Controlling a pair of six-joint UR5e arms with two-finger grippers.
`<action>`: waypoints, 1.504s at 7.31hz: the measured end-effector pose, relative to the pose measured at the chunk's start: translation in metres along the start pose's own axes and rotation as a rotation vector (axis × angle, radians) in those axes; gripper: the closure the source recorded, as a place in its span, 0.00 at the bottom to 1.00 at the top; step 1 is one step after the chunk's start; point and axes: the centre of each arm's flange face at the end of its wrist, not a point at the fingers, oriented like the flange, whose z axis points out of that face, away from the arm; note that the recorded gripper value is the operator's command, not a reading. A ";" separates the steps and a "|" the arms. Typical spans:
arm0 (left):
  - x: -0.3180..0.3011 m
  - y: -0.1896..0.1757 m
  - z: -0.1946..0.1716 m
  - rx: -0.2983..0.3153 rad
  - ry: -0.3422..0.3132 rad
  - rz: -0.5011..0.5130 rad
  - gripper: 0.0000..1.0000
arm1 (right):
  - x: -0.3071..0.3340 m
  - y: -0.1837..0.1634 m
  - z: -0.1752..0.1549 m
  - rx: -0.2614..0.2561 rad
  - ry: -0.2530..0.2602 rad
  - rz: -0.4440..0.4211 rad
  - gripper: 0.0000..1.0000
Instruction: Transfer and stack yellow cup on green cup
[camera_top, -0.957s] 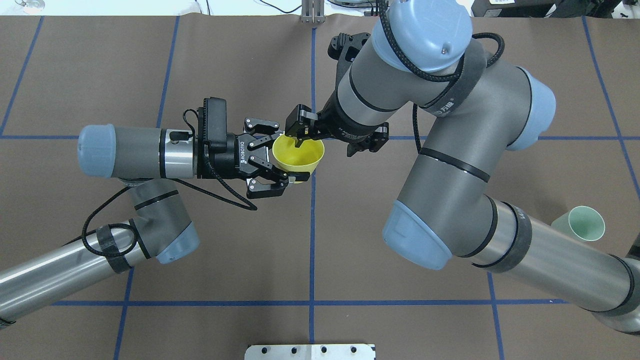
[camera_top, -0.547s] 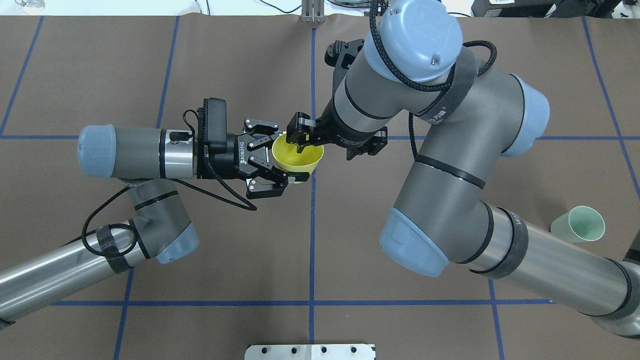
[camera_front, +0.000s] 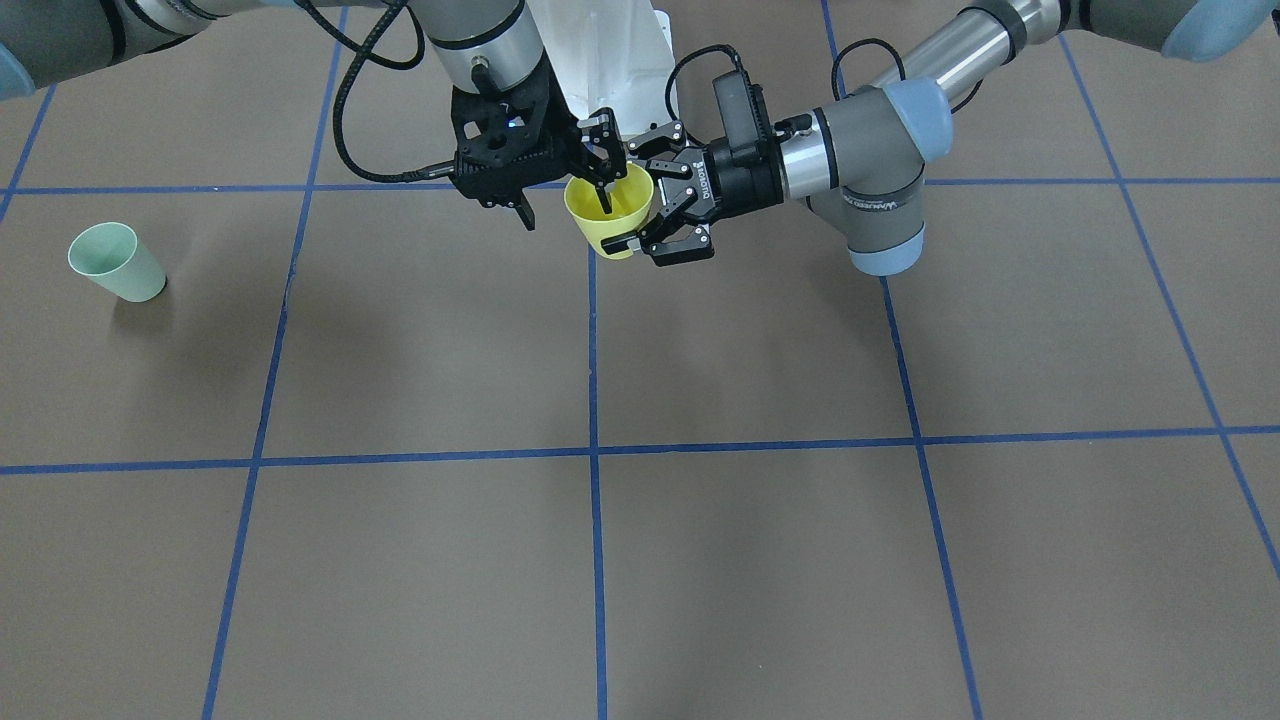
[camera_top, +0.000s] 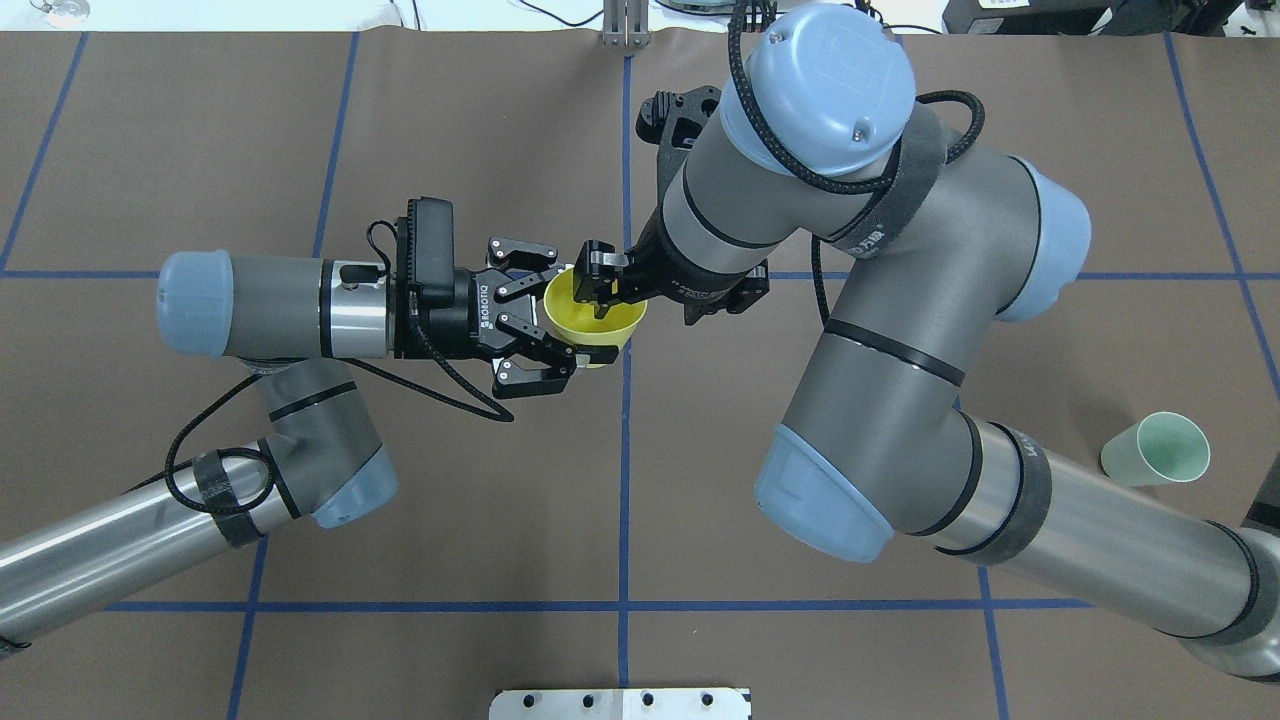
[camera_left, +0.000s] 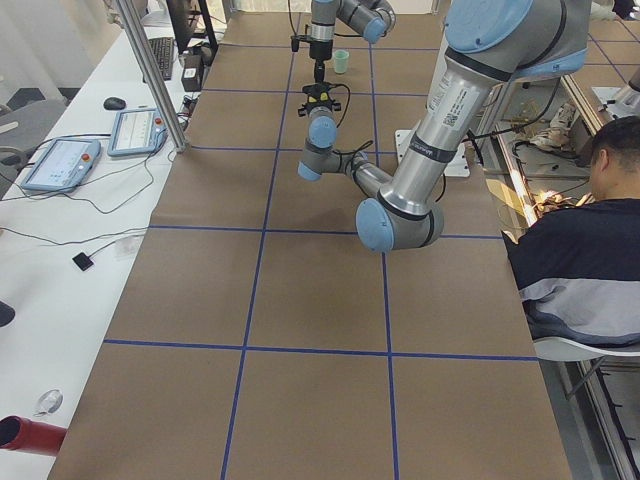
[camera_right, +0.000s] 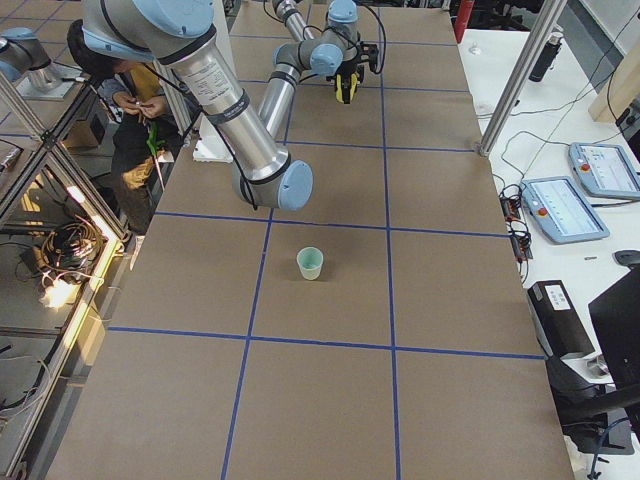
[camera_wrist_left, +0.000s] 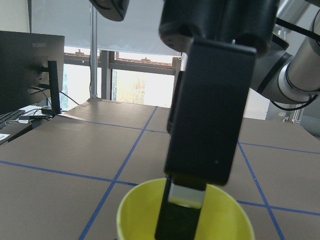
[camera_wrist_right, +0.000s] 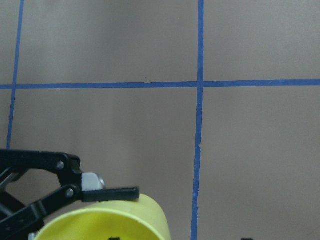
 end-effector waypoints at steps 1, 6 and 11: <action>0.001 0.001 0.001 -0.001 0.001 -0.001 0.72 | -0.001 0.001 0.000 -0.005 -0.004 -0.021 0.66; 0.003 0.002 0.002 -0.001 0.006 -0.002 0.10 | -0.004 0.001 -0.002 -0.010 -0.010 -0.047 1.00; 0.003 0.004 0.002 -0.001 0.006 -0.004 0.00 | 0.003 -0.001 0.002 -0.008 0.005 -0.024 1.00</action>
